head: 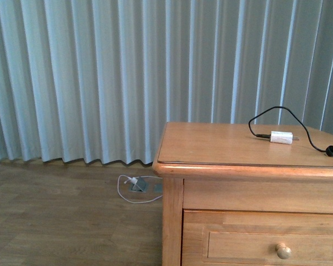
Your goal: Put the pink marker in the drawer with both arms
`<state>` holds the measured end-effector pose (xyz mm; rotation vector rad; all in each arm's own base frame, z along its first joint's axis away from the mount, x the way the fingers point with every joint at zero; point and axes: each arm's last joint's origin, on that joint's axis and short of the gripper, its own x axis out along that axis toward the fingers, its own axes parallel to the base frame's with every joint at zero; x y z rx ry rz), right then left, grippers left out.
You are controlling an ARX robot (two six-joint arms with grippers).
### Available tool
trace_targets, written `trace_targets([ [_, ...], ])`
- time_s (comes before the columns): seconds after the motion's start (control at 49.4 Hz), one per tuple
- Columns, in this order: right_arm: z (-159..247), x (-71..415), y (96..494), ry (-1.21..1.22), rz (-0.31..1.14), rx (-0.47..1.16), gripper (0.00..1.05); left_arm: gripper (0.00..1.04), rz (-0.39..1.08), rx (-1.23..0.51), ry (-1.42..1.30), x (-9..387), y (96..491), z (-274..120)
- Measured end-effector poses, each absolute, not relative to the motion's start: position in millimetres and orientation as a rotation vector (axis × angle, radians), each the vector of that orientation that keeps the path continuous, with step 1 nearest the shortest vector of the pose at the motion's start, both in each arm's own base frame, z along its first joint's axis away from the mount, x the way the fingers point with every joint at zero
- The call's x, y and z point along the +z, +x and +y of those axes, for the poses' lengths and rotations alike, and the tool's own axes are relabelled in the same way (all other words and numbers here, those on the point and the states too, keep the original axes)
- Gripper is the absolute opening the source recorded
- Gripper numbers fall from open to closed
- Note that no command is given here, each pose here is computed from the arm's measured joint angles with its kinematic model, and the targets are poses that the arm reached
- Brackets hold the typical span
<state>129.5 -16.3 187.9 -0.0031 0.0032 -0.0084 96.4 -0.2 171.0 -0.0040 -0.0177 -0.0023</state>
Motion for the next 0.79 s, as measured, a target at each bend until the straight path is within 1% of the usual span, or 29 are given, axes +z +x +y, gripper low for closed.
trace_targets([
  [0.061,-13.9,184.5,127.2,-0.003,0.008,-0.008,0.29,0.99,-0.018,-0.002,-0.004,171.0,96.4,-0.2],
  [0.122,-12.6,182.9,125.7,-0.002,0.007,-0.008,0.21,0.99,-0.018,-0.002,-0.004,171.0,96.4,-0.2],
  [0.203,-7.7,181.1,123.1,-0.003,0.004,-0.035,0.07,0.99,-0.018,-0.002,-0.004,171.0,96.4,-0.2],
  [0.243,-3.1,179.9,121.6,-0.006,0.003,-0.018,0.01,0.99,-0.018,-0.002,-0.004,171.0,96.4,-0.2],
  [0.486,-0.4,167.9,114.7,-0.003,-0.003,-0.003,0.01,0.99,-0.018,-0.003,-0.004,171.0,96.4,-0.3],
  [0.79,-0.3,168.0,109.4,-0.003,-0.008,-0.002,0.01,0.99,-0.018,-0.002,-0.004,171.0,96.4,-0.2],
])
